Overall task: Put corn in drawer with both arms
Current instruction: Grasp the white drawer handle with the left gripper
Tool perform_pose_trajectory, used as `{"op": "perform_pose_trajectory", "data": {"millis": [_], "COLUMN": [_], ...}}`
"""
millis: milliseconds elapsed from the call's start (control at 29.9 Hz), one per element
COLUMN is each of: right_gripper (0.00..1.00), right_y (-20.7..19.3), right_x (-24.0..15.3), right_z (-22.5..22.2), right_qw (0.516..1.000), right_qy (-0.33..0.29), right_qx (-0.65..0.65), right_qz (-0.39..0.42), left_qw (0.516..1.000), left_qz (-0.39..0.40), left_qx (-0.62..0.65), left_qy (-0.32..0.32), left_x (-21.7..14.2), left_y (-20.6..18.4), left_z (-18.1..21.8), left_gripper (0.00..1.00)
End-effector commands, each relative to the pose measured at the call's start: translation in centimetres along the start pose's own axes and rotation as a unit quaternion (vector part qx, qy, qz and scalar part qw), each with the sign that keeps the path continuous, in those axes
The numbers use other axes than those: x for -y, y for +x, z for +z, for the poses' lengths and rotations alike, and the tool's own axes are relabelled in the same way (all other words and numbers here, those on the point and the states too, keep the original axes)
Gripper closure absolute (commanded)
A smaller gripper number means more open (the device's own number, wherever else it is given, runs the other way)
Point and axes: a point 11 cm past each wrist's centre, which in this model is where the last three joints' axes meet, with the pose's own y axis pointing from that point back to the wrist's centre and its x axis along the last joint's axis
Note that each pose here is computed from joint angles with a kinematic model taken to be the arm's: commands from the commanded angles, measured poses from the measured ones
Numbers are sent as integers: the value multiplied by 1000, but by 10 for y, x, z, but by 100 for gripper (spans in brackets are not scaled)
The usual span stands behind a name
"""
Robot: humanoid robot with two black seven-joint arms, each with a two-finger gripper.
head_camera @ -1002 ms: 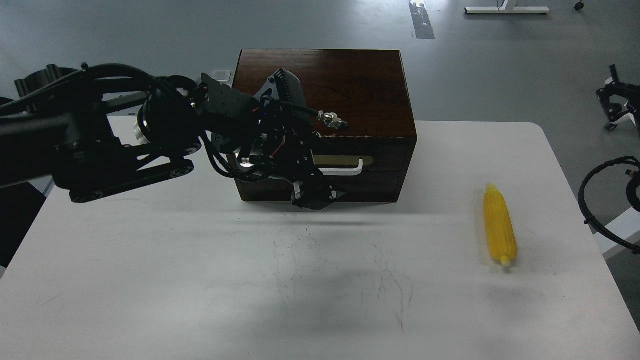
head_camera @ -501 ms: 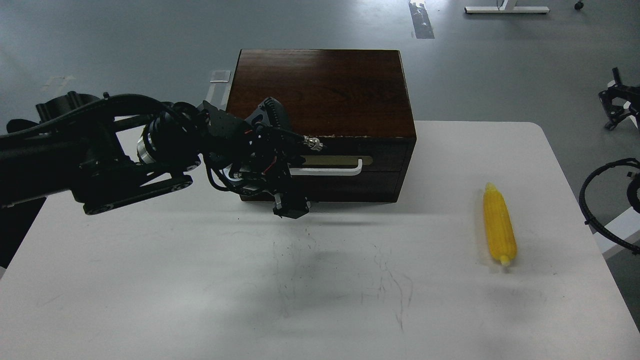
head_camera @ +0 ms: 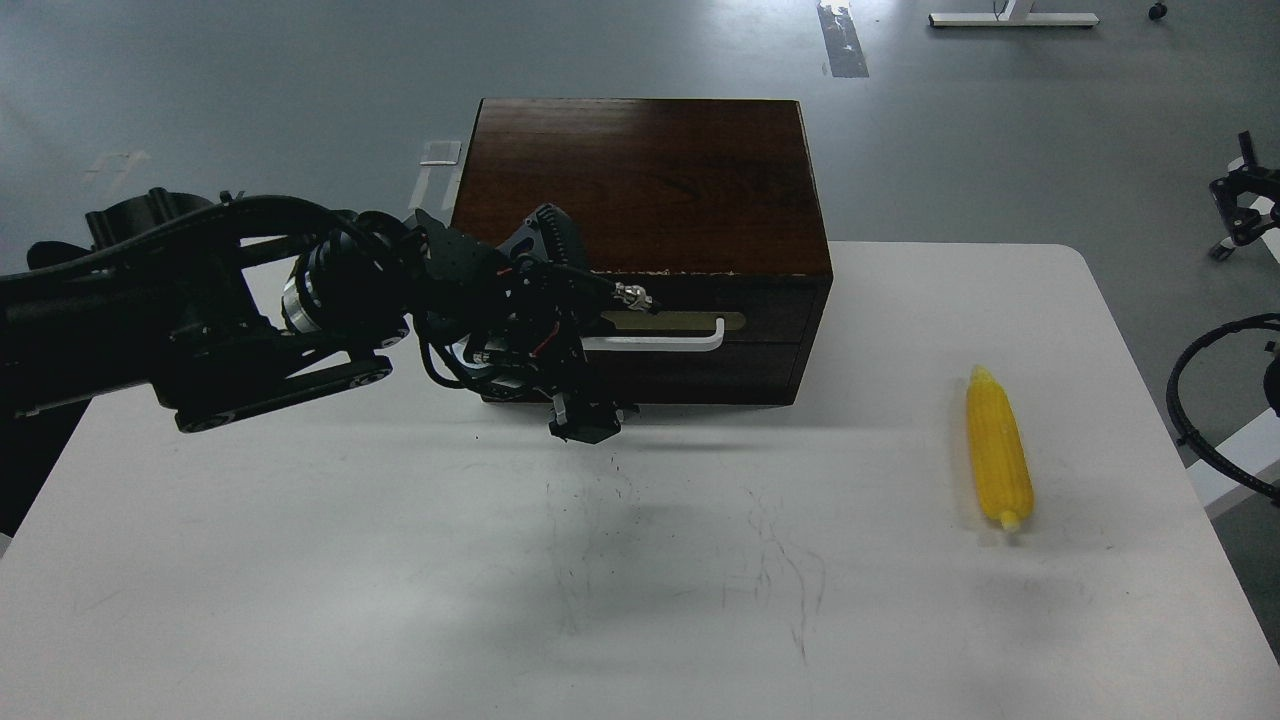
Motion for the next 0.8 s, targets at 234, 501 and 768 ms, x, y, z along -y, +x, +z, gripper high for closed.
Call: {"op": "perform_pose_trajectory", "data": {"millis": [234,501,768], "right_gripper": [0,0,0], "right_y": [5,7,12], "right_x": [-2,-2,-4], "right_z": [-2,-4,-5], "right_qw": [1000,1000,1000], "right_qy": [1,3,7], "right_qx": [-4,-5,-8], "right_qz": [7,9,17], "left_qw": [1000,999,997], "left_qz": [1,2,12], "left_qx": [1,1,11], "left_qy": [-19,-40,-78], "left_x": [0,1,-1], "left_y": [1,2,12], "left_z": [5,11,29], "left_gripper": [19,42,42]}}
